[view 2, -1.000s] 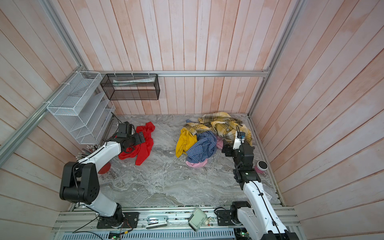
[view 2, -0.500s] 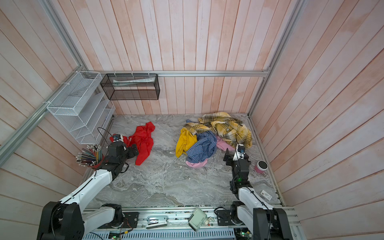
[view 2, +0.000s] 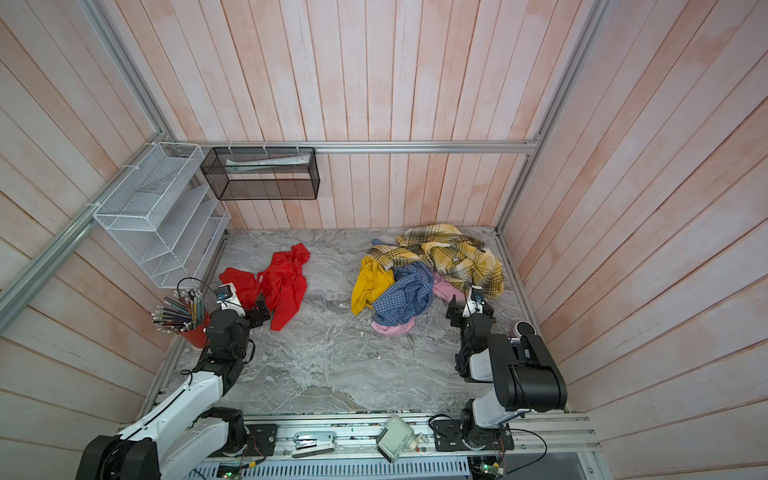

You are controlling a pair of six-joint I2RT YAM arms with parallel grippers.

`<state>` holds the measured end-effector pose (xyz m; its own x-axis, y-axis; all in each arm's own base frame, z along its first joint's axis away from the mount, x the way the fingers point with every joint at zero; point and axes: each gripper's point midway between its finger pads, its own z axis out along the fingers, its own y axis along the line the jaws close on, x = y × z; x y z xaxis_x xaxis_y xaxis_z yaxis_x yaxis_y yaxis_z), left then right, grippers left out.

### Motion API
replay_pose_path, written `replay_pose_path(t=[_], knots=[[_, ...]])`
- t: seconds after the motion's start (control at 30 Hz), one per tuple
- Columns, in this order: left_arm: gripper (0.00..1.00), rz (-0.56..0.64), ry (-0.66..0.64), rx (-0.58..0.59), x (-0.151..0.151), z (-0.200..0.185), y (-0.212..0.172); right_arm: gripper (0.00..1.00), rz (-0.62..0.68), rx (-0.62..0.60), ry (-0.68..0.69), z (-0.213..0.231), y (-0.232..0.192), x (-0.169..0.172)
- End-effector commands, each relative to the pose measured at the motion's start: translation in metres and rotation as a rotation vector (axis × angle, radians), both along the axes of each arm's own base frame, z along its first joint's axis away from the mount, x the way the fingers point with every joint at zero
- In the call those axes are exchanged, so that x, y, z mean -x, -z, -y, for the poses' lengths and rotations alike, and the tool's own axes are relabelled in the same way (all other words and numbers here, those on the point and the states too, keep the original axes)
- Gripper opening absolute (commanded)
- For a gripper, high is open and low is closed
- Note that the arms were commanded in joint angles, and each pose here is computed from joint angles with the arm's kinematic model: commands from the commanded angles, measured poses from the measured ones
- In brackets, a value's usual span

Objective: Pick out a specific cloth from the pile

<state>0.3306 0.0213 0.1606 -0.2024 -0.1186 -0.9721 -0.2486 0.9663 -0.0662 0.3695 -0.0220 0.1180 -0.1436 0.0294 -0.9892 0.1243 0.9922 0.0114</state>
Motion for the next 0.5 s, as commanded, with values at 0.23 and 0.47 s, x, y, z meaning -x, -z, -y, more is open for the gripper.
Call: replay_pose_path(t=[0.23, 0.47], knots=[[1.0, 0.186, 0.023, -0.081, -0.024, -0.008, 0.006, 0.92, -0.002, -0.01, -0.031, -0.001, -0.006, -0.008], [1.0, 0.099, 0.092, -0.062, -0.054, -0.004, 0.03, 0.94, -0.003, -0.01, -0.031, -0.001, -0.006, -0.009]])
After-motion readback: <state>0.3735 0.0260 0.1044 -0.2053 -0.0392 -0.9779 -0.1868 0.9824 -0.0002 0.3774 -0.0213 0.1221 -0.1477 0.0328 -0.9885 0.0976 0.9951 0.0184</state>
